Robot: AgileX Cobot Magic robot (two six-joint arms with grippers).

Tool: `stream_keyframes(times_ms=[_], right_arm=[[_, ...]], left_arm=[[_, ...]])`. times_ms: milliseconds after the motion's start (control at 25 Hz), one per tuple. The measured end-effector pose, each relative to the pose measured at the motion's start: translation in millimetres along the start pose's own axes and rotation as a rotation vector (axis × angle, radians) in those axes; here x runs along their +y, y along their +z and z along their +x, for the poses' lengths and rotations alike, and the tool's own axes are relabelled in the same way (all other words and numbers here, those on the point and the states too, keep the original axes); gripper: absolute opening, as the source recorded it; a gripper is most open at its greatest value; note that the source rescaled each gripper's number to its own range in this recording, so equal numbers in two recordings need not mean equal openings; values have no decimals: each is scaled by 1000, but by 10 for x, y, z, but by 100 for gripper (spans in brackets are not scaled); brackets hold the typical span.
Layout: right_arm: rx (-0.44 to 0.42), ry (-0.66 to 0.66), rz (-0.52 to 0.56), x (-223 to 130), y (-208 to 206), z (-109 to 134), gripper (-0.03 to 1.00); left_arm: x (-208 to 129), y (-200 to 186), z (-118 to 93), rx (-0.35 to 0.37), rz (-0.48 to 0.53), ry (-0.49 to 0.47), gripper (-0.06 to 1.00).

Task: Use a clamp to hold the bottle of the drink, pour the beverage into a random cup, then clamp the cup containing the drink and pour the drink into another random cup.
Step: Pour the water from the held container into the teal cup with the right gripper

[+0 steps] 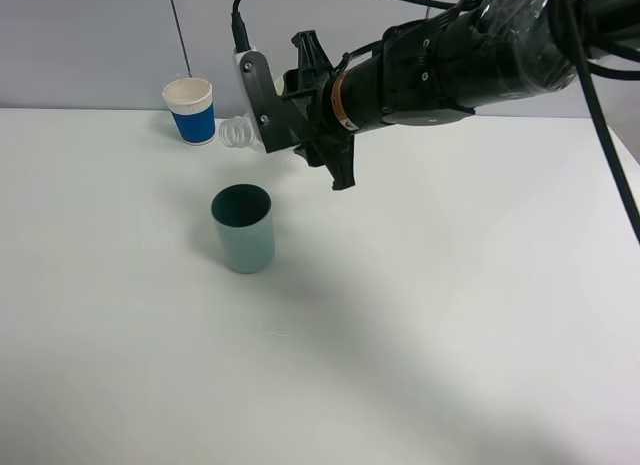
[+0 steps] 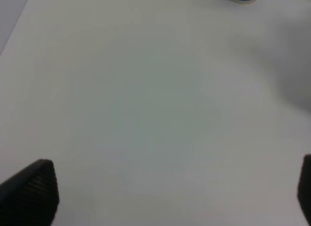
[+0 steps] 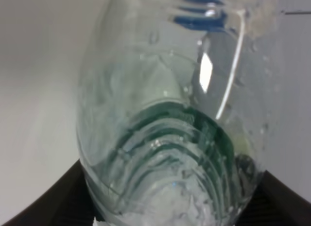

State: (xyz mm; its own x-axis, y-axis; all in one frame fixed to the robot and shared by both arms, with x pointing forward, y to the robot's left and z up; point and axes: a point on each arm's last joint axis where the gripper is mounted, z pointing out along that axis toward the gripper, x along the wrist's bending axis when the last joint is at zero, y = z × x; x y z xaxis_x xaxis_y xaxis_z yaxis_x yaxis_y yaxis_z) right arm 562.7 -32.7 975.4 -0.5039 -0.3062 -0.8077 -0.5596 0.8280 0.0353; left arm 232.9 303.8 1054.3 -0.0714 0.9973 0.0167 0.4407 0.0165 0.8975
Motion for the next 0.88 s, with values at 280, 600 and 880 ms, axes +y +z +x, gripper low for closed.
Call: stream_keyframes(times_ms=[280, 600, 880], right_arm=[[-1, -145, 31, -22, -1, -2, 0], [-4, -234, 52, -38, -2, -7, 0], [-8, -275, 48, -11, -3, -9, 0]], left_arm=[[0, 0, 0, 0, 0, 0, 100], [0, 0, 0, 0, 0, 0, 100], [0, 0, 0, 0, 0, 0, 100]])
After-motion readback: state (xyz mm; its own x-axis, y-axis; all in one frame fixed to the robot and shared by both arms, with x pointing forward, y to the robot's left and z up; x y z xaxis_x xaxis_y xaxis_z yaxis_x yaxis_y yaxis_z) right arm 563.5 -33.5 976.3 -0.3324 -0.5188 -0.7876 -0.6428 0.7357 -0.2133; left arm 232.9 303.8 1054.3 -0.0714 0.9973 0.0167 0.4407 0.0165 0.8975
